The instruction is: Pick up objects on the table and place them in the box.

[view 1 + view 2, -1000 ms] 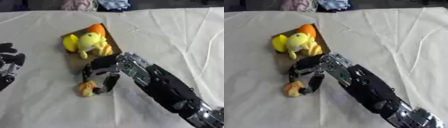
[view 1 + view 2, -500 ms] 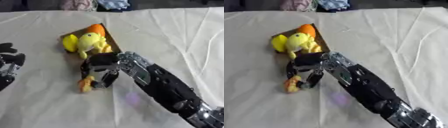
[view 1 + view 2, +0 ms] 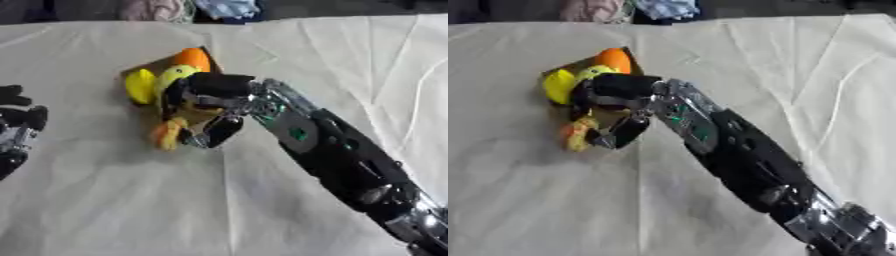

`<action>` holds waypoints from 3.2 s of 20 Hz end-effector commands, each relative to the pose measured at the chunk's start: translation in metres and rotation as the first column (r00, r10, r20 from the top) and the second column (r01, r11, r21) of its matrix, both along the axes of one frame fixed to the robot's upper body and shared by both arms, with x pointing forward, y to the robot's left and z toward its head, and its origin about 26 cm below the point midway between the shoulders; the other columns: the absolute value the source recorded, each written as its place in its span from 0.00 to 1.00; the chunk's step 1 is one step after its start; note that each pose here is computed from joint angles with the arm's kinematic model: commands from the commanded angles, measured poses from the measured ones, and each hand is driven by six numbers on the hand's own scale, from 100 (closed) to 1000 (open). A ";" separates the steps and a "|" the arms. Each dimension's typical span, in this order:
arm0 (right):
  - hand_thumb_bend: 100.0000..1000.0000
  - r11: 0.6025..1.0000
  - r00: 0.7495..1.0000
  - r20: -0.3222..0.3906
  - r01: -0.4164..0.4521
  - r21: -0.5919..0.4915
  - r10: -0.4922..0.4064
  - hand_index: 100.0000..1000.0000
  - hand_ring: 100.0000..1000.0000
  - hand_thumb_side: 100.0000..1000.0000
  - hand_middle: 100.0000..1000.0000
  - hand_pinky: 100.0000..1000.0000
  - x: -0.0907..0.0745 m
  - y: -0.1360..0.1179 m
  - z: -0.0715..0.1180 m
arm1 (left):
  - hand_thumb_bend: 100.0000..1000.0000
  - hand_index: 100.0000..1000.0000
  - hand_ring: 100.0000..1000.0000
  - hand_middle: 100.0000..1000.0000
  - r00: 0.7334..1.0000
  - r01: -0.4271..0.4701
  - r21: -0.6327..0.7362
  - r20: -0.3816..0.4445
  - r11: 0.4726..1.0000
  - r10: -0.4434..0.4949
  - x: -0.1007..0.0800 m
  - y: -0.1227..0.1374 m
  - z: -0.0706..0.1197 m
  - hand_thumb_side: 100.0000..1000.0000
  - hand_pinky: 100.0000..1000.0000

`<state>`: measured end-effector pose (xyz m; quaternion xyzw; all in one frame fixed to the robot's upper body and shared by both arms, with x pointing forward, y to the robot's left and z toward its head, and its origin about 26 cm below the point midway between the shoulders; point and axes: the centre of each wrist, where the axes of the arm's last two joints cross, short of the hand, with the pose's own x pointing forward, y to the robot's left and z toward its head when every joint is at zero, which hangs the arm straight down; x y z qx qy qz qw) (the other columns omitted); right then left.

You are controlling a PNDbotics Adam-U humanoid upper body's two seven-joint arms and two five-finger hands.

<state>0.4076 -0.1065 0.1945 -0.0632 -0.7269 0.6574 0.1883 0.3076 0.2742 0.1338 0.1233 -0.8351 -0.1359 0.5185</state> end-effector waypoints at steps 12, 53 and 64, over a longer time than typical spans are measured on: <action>0.06 0.970 0.968 0.080 0.241 -0.032 -0.238 0.41 0.65 0.02 0.60 0.67 0.037 0.007 -0.006 | 0.45 0.74 0.52 0.57 0.999 -0.012 -0.008 0.045 1.000 0.013 -0.002 0.000 0.010 0.39 0.63; 0.03 0.679 0.943 -0.129 0.312 0.664 -0.307 0.80 0.72 0.32 0.75 0.65 -0.028 -0.104 0.061 | 0.48 0.74 0.51 0.56 0.998 -0.039 -0.034 0.038 0.999 0.040 -0.003 0.004 0.005 0.38 0.61; 0.06 0.430 0.863 -0.256 0.449 0.783 -0.435 0.83 0.68 0.30 0.74 0.63 -0.081 -0.171 0.005 | 0.47 0.74 0.52 0.57 0.999 -0.038 -0.057 0.029 0.998 0.039 -0.002 0.000 0.003 0.37 0.60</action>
